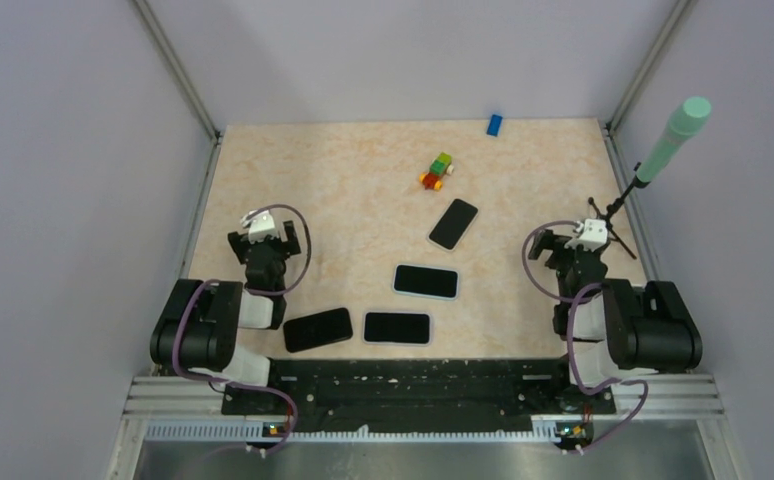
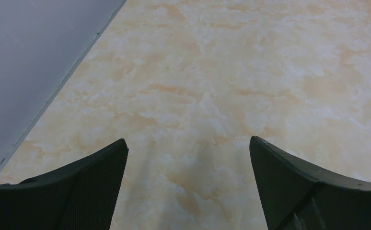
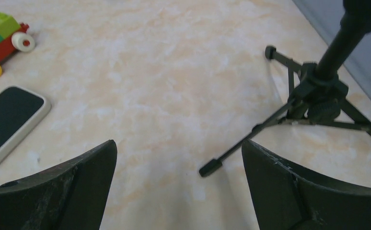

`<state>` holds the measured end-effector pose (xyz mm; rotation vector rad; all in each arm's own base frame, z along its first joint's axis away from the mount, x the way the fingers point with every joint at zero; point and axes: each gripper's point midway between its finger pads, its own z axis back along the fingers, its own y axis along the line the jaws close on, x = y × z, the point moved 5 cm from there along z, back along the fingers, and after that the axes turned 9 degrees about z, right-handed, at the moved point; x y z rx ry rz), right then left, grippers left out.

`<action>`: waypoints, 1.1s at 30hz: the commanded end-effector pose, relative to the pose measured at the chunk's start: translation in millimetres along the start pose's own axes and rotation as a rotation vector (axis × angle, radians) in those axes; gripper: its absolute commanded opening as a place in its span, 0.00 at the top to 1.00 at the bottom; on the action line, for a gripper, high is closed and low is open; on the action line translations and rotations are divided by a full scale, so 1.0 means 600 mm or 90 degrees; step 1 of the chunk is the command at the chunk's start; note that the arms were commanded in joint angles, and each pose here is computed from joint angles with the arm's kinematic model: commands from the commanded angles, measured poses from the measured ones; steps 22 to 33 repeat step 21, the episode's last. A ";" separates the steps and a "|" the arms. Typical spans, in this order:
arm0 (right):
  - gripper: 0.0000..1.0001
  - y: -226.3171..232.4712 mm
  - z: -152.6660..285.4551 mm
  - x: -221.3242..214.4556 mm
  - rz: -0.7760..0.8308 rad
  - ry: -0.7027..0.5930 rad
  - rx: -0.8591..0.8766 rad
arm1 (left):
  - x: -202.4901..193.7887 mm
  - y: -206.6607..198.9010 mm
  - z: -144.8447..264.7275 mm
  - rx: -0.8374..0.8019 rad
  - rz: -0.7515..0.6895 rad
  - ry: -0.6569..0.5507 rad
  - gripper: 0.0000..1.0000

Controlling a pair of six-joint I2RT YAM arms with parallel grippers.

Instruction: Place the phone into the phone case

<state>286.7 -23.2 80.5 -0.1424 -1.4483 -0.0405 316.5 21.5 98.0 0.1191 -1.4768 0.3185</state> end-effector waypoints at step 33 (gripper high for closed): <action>0.01 0.030 -0.037 0.052 0.030 -0.053 0.089 | 0.031 -0.001 -0.021 0.012 0.035 -0.026 0.01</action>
